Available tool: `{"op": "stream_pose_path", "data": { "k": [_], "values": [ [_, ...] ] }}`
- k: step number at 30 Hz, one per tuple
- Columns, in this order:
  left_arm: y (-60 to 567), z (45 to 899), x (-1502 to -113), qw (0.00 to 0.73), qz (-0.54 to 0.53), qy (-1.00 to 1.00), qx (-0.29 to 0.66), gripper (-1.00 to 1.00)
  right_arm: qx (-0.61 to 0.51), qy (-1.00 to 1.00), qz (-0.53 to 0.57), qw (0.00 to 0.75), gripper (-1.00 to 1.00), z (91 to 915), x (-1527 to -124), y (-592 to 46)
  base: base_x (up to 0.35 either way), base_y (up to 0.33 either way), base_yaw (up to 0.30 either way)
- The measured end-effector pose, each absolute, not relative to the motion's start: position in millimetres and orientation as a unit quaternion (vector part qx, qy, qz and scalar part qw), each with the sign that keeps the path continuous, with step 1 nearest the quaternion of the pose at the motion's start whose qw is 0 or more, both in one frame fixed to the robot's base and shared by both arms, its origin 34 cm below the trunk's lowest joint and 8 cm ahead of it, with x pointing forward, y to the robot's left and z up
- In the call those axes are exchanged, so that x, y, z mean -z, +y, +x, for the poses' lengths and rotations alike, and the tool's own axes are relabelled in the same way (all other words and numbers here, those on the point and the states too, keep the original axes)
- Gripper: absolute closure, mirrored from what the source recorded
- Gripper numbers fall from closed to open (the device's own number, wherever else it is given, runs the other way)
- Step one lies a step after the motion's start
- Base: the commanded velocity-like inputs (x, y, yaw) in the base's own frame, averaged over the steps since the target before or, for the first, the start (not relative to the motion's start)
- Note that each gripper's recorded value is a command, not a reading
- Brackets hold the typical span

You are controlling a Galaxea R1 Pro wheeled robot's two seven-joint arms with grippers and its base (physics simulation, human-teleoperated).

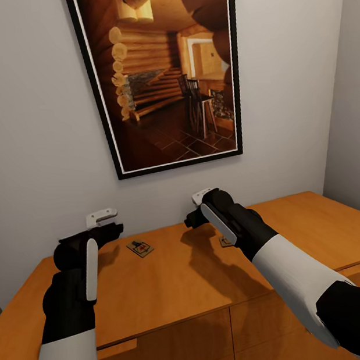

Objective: Take the four mousetraps from the cabinet in the bathroom and place them on the bathroom floor. Make sure all four end up on the same floor surface, and ensure that at least two of them are either under or directly next to the same bathroom sink.

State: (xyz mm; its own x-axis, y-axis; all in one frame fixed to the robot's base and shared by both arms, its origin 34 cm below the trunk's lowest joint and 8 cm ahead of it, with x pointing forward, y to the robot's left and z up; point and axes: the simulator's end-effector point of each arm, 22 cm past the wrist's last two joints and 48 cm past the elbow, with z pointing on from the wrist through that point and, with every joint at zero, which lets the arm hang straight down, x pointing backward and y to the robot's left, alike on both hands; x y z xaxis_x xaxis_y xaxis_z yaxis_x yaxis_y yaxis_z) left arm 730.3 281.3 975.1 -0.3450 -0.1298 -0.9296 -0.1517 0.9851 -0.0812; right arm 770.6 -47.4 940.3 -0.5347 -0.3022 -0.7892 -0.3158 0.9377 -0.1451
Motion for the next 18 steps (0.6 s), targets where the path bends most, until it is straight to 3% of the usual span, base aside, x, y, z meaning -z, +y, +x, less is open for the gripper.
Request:
{"op": "stream_pose_path", "data": {
  "k": [18],
  "values": [
    [273.3,729.3,-970.4,0.561,-0.083,0.824,-0.004,-1.00,-0.008,0.875,-0.176,0.450,-1.00,770.6,-941.3,-47.4,0.000,0.027,0.000]
  ]
}}
